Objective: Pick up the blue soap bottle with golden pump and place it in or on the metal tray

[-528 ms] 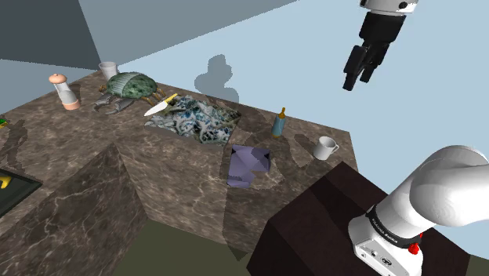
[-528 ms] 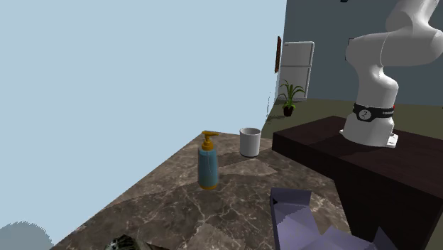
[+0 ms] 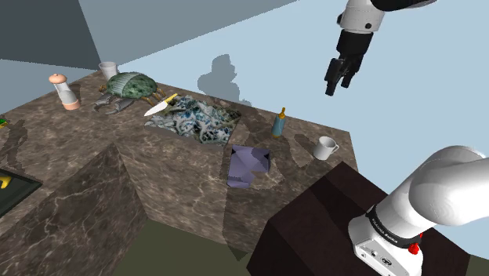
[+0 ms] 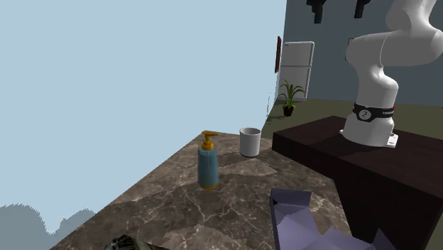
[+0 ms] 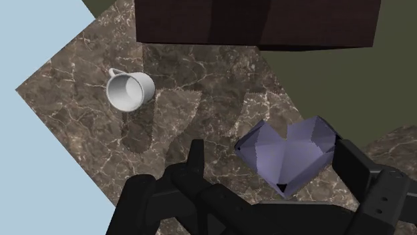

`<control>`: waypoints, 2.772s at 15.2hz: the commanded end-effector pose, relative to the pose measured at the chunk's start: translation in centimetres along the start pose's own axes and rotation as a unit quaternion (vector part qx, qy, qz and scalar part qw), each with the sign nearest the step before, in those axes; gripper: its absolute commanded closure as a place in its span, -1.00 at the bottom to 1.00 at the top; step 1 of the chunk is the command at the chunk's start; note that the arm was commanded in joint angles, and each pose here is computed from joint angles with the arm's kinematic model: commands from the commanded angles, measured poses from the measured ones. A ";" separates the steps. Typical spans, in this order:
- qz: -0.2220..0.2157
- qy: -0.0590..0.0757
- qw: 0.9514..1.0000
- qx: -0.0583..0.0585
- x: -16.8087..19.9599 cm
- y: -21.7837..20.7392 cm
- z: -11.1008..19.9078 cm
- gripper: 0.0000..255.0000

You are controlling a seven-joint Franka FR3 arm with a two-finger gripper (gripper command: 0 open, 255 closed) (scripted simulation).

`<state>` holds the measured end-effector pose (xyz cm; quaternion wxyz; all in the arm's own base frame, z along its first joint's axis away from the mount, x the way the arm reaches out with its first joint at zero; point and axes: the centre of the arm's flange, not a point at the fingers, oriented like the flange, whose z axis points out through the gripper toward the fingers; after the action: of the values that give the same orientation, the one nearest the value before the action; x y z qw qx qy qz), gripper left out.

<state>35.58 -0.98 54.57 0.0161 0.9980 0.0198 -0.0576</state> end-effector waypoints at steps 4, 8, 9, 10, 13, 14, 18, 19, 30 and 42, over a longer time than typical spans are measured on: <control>-0.011 -0.007 1.000 -0.004 4.9 2.3 4.0 -1.00; -0.020 -0.013 1.000 -0.007 8.9 4.2 7.2 -1.00; -0.022 -0.015 1.000 -0.008 9.9 4.6 8.0 -1.00; -0.024 -0.017 1.000 -0.009 10.8 5.1 8.8 -1.00; -0.031 -0.021 0.999 -0.011 13.8 6.4 11.2 -1.00; -0.033 -0.023 0.999 -0.012 14.8 6.9 12.0 -1.00; -0.042 -0.029 0.999 -0.015 18.7 8.6 15.3 -1.00; -0.044 -0.031 0.998 -0.016 19.7 9.1 16.1 -1.00; -0.068 -0.048 0.996 -0.024 30.3 13.6 25.3 -1.00; -0.078 -0.054 0.995 -0.028 34.2 15.5 33.0 -1.00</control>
<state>66.58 -16.20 19.01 0.0401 0.9880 0.0980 -0.1125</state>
